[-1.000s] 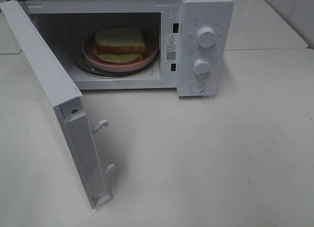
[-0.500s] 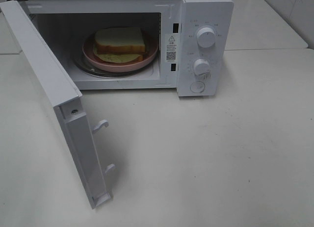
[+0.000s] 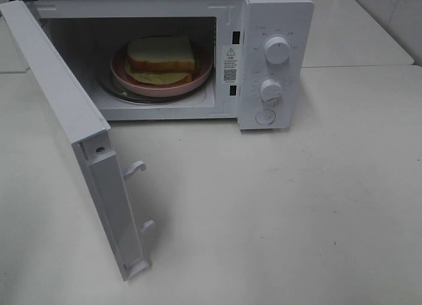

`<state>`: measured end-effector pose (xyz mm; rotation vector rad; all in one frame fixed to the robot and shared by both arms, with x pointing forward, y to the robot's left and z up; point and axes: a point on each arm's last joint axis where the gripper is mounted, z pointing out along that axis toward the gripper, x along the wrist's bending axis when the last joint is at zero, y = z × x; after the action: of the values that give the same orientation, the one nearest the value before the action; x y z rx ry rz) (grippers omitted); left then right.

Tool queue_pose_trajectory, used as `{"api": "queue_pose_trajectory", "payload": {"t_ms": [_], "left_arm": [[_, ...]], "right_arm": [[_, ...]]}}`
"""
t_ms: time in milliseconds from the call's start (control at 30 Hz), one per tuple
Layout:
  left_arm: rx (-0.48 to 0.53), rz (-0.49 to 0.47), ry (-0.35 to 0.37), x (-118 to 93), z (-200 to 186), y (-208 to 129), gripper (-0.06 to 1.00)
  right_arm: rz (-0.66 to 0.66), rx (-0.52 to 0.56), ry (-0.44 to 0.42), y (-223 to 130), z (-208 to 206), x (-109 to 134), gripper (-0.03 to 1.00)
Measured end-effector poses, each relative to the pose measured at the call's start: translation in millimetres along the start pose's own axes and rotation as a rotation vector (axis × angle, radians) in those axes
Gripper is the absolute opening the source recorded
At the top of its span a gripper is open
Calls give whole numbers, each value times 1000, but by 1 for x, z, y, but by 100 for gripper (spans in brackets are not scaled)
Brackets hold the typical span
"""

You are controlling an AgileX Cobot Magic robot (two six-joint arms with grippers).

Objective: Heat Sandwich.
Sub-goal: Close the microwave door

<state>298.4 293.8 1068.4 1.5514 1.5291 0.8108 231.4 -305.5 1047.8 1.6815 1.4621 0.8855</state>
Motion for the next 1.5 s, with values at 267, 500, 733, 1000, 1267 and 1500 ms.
{"api": "queue_pose_trajectory", "payload": {"t_ms": [267, 500, 733, 1000, 1267, 1500], "left_arm": [[57, 16, 24, 3, 52, 9, 0], [39, 49, 30, 5, 89, 7, 0], [-73, 56, 33, 7, 127, 6, 0], [-158, 98, 25, 8, 165, 6, 0], [-214, 234, -63, 1, 200, -4, 0], [-221, 242, -118, -3, 213, -12, 0]], "right_arm": [[0, 0, 0, 0, 0, 0, 73], [0, 0, 0, 0, 0, 0, 73], [0, 0, 0, 0, 0, 0, 73], [0, 0, 0, 0, 0, 0, 73], [0, 0, 0, 0, 0, 0, 73], [0, 0, 0, 0, 0, 0, 73]]}}
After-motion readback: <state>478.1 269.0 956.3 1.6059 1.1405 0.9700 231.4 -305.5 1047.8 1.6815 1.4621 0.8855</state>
